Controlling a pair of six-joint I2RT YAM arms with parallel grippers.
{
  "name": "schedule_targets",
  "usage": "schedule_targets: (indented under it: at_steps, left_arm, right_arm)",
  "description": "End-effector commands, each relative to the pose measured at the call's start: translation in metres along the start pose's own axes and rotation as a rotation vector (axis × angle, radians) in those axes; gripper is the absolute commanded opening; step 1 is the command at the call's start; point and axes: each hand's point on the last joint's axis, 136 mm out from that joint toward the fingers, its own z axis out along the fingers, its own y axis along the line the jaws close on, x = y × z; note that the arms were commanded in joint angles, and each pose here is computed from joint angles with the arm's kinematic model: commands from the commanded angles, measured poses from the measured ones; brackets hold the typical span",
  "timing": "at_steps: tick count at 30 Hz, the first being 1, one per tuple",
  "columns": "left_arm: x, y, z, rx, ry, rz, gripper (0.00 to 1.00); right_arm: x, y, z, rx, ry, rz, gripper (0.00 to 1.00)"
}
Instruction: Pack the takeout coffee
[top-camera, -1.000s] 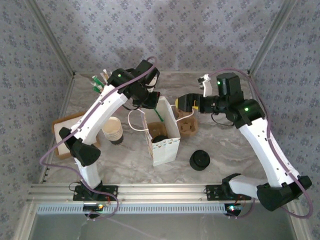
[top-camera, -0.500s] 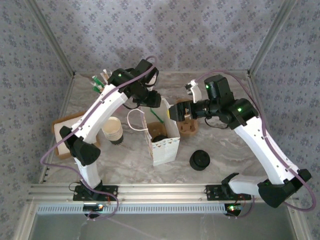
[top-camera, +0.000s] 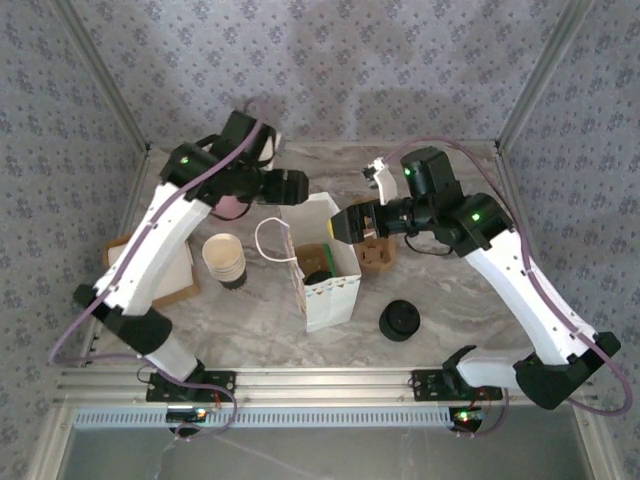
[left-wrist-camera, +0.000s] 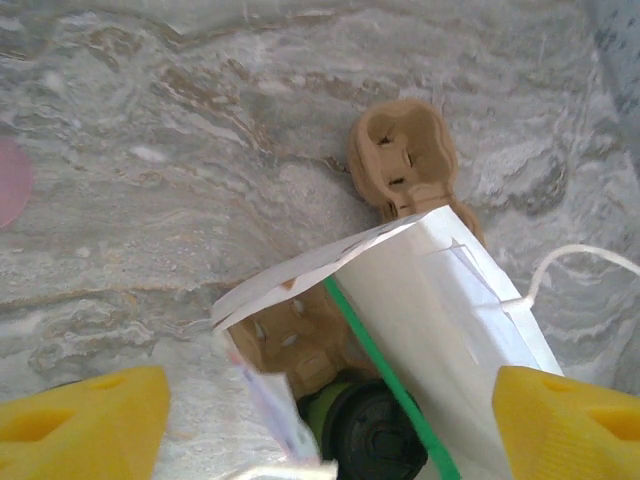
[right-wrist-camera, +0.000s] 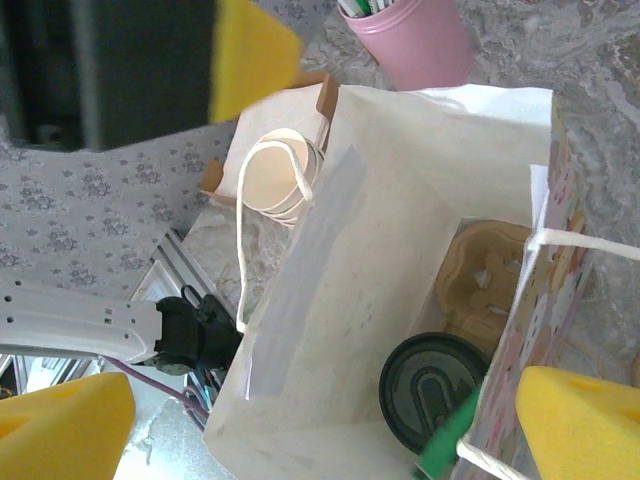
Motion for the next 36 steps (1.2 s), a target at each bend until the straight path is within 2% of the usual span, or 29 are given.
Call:
schedule_targets:
  at_steps: [1,5,11,15,27,32,36]
  left_arm:
    - [-0.012,0.013,-0.027,-0.004,-0.113,-0.039,0.91]
    - [-0.003,0.047,-0.045,-0.045,-0.177,-0.125,0.99]
    - [0.020,0.109,-0.080,-0.121,-0.285,-0.300,0.99]
    - [0.043,0.149,-0.089,-0.198,-0.311,-0.413,0.99]
    - [0.121,0.265,-0.054,-0.461,-0.209,-0.749,0.99]
    - [0.148,0.304,-0.045,-0.590,-0.148,-0.821,0.99]
    - [0.160,0.326,-0.034,-0.648,-0.084,-0.853,0.90]
  right_arm:
    - [-0.005,0.007,-0.002,0.006,-0.004,-0.040,1.00]
    - [-0.006,0.017,0.001,0.003,0.007,-0.076,1.00]
    - [-0.010,0.032,0.006,-0.002,0.005,-0.141,1.00]
    - [-0.016,0.042,0.016,-0.014,0.000,-0.170,1.00]
    - [-0.056,0.076,0.075,-0.084,0.019,-0.202,1.00]
    - [-0.067,0.083,0.102,-0.095,0.056,-0.199,1.00]
    - [-0.068,0.080,0.121,-0.087,0.101,-0.193,1.00]
